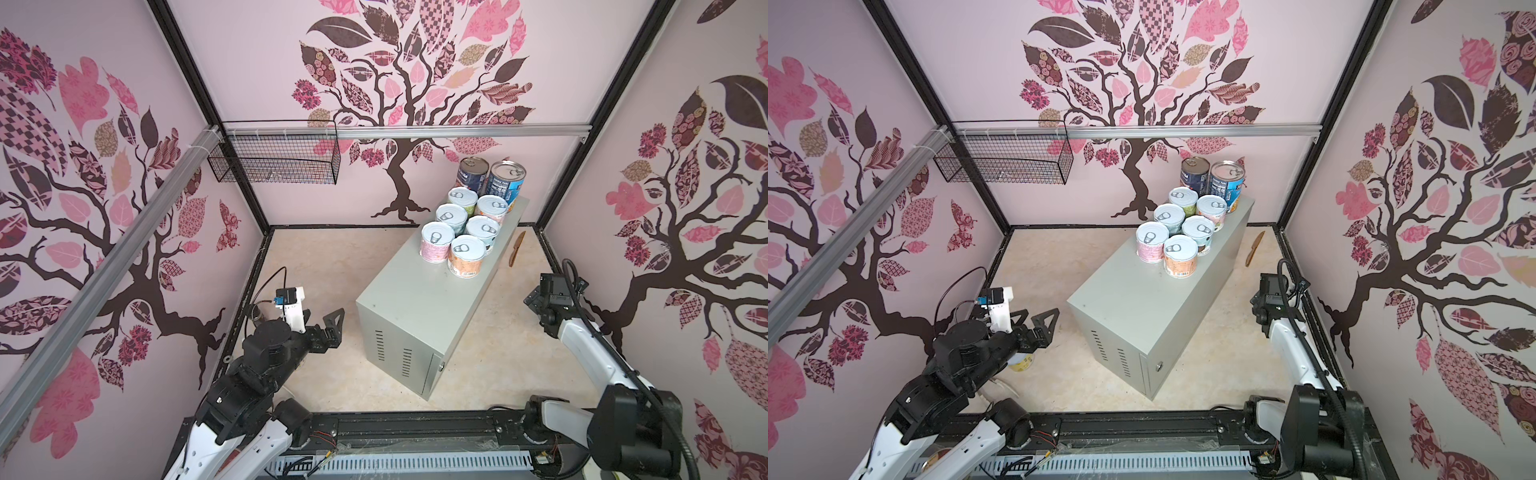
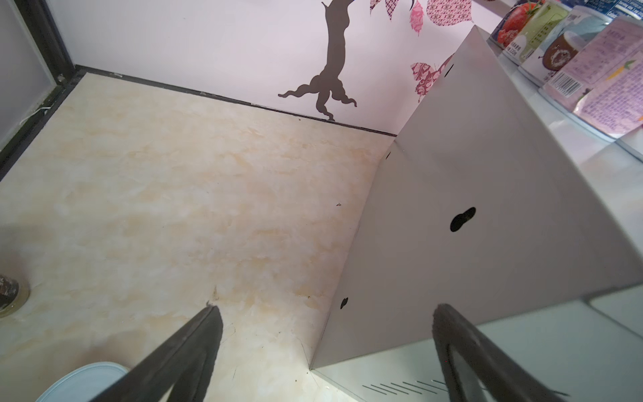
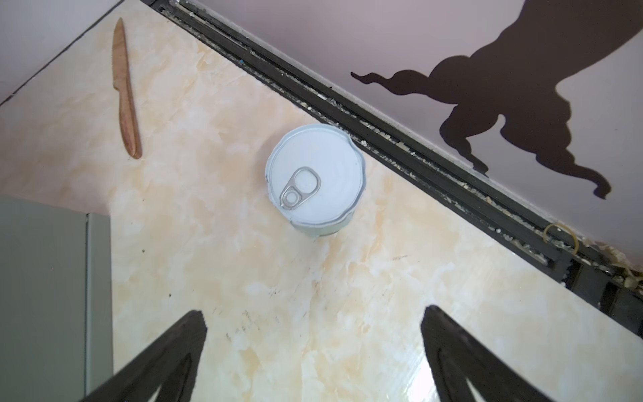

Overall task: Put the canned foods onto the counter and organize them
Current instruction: 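Lower the right gripper around the white-lidded light-blue can on the floor, then close the right gripper on the light-blue can and lift it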

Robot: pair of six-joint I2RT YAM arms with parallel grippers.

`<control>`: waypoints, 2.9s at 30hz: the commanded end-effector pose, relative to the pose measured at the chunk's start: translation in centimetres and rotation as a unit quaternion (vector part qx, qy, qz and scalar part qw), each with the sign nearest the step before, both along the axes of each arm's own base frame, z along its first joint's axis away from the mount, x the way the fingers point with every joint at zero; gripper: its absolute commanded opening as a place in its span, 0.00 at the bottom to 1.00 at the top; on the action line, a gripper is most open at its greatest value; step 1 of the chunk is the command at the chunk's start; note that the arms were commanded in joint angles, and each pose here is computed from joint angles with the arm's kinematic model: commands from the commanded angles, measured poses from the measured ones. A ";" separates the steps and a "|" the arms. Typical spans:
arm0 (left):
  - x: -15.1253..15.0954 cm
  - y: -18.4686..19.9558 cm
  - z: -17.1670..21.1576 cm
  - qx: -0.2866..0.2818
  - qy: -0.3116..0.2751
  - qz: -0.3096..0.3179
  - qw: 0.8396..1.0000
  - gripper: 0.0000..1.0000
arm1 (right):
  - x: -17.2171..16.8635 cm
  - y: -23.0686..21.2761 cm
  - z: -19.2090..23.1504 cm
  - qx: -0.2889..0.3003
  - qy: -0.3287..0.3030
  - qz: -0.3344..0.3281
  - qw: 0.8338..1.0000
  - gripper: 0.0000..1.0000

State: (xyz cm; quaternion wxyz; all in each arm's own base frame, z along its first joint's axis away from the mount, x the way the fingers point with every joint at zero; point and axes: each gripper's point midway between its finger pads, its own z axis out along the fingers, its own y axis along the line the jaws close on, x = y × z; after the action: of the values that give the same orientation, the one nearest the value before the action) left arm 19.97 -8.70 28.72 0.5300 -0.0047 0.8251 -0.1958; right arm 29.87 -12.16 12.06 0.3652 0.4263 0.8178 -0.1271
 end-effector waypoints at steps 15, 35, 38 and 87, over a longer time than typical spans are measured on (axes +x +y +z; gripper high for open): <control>-0.3 1.2 -1.4 0.016 0.003 0.030 0.999 0.98 | 5.1 -4.6 -3.5 -0.022 0.063 -0.005 0.998 1.00; -0.3 1.5 -1.7 0.028 0.008 0.035 0.999 0.98 | 7.5 -6.6 -8.2 0.068 0.101 0.015 0.992 1.00; -0.3 1.5 -1.7 0.028 0.007 0.036 0.999 0.98 | 7.5 -6.5 -8.9 0.074 0.118 0.017 0.990 1.00; 1.7 -0.4 -4.6 0.068 0.060 0.009 0.996 0.98 | 6.7 9.5 2.7 0.098 -0.064 0.253 0.961 0.63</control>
State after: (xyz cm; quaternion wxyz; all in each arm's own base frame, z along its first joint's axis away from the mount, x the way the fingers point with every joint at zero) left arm 21.24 -9.04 24.70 0.4801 0.0049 0.8655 -0.1430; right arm 36.35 -4.42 11.01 0.3497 0.2728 0.8948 0.0511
